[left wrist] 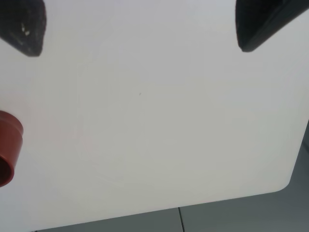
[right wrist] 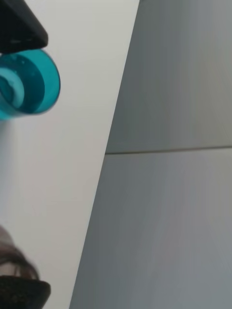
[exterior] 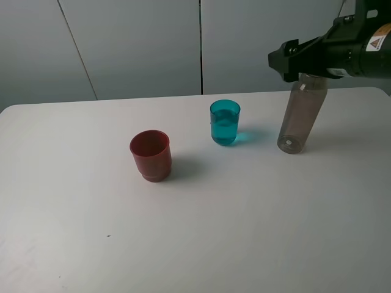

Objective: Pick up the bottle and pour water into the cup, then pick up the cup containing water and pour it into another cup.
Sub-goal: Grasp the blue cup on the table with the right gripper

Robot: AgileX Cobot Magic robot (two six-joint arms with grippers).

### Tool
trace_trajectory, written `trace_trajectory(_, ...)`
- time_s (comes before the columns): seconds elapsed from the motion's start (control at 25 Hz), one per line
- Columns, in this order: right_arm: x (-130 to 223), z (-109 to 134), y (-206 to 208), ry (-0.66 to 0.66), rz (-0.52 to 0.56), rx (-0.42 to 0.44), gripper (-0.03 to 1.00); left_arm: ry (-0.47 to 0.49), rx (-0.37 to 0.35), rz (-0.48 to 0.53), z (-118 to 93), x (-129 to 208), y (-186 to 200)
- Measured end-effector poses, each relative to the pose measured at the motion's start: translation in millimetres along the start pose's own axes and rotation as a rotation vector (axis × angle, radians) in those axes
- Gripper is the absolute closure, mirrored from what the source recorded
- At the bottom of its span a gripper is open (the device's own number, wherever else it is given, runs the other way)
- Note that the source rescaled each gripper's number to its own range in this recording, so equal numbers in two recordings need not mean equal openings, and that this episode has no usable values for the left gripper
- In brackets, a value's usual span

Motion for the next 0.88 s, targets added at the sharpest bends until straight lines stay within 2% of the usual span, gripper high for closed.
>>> trace_trajectory(0.16,-1.3,28.7,0.8,0.046,-0.015,-0.063,-0.03,0.000,0.000,0.000,0.0,0.0,0.0)
trace_trajectory(0.28,18.7,40.7,-5.6,0.056,-0.023,-0.085,-0.03,0.000,0.000,0.000,0.0,0.0,0.0)
trace_trajectory(0.48,62.6,46.1,-27.2,0.032,0.005,-0.087,-0.03,0.000,0.000,0.000,0.0,0.0,0.0)
trace_trajectory(0.88,108.3,58.5,-73.6,0.014,-0.038,-0.116,-0.03,0.000,0.000,0.000,0.0,0.0,0.0)
Point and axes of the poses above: a point on each arm's last joint axis where the gripper is mounted, y pointing back along that axis away from the gripper, z along the wrist's bending axis when the last joint is at zero, x = y × z, the point moved 9 cm from there along -y, pointing out along that axis toward the gripper, and after that the axes turned 5 degrees about y, right-handed, at the moved point
